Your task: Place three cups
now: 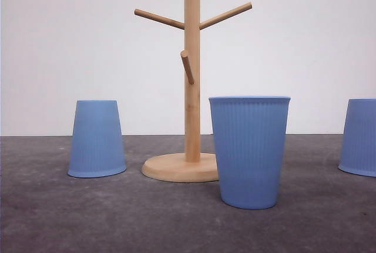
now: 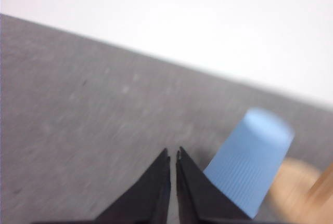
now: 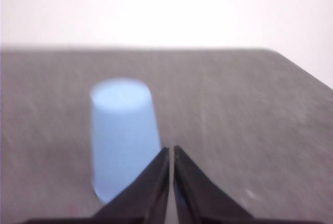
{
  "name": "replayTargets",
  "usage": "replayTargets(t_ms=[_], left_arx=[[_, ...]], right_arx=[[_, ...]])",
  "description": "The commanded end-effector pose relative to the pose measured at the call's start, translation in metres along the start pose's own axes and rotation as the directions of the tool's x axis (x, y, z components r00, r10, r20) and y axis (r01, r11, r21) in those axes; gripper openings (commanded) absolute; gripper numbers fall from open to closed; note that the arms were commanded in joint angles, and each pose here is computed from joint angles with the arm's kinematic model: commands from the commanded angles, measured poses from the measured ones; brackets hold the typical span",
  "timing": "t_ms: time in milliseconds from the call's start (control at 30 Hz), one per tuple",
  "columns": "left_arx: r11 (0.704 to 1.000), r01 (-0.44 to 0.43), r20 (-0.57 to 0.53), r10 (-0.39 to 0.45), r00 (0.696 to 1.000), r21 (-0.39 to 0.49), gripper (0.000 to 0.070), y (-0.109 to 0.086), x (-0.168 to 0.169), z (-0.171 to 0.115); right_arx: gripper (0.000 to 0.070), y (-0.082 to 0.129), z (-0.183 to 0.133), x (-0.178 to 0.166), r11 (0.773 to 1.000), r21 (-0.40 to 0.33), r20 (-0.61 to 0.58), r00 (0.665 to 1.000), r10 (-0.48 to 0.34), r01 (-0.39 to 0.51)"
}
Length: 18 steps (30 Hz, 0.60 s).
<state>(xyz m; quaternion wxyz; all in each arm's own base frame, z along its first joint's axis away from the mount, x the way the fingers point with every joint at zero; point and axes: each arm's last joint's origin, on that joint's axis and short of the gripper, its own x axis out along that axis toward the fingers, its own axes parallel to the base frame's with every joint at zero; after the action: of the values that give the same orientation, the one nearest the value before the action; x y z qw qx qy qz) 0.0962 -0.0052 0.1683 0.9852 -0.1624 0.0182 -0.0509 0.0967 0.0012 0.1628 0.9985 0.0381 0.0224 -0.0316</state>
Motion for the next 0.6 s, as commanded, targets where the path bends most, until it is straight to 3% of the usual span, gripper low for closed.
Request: replayTargets(t_ms=[0,100,200,367,567], left_arx=[[0.989,0.022,0.047,-0.015,0.999,-0.148,0.0,-0.002,0.0,0.005],[0.985,0.047,0.111,-0.028,0.993,-0.166,0.0004,-0.009,-0.005,0.025],[0.984,-0.007,0.103,0.025,0.994,-0.177,0.0004,-0.016,-0.015,0.048],[0.976,-0.173,-0.03,0.17,0.985,-0.132,0.0004,-0.027,-0.033,0.086],[0.972,-0.235,-0.217,0.231,0.949,0.007,0.0004,-0.037,-0.036,0.116]], right_arx=[[0.0008,0.001,0.01,-0.002,0.991,0.136,0.059,0.998,0.004,-0.012],[0.0007,0.002,0.03,-0.008,0.983,0.181,0.095,0.995,0.007,-0.024],[0.0007,0.002,0.053,-0.019,0.983,0.182,0.065,0.998,0.005,-0.016],[0.0007,0.003,0.089,-0.036,0.987,0.158,-0.074,0.997,-0.007,0.018],[0.0007,0.006,0.119,-0.038,0.998,0.064,-0.235,0.972,0.01,0.005]])
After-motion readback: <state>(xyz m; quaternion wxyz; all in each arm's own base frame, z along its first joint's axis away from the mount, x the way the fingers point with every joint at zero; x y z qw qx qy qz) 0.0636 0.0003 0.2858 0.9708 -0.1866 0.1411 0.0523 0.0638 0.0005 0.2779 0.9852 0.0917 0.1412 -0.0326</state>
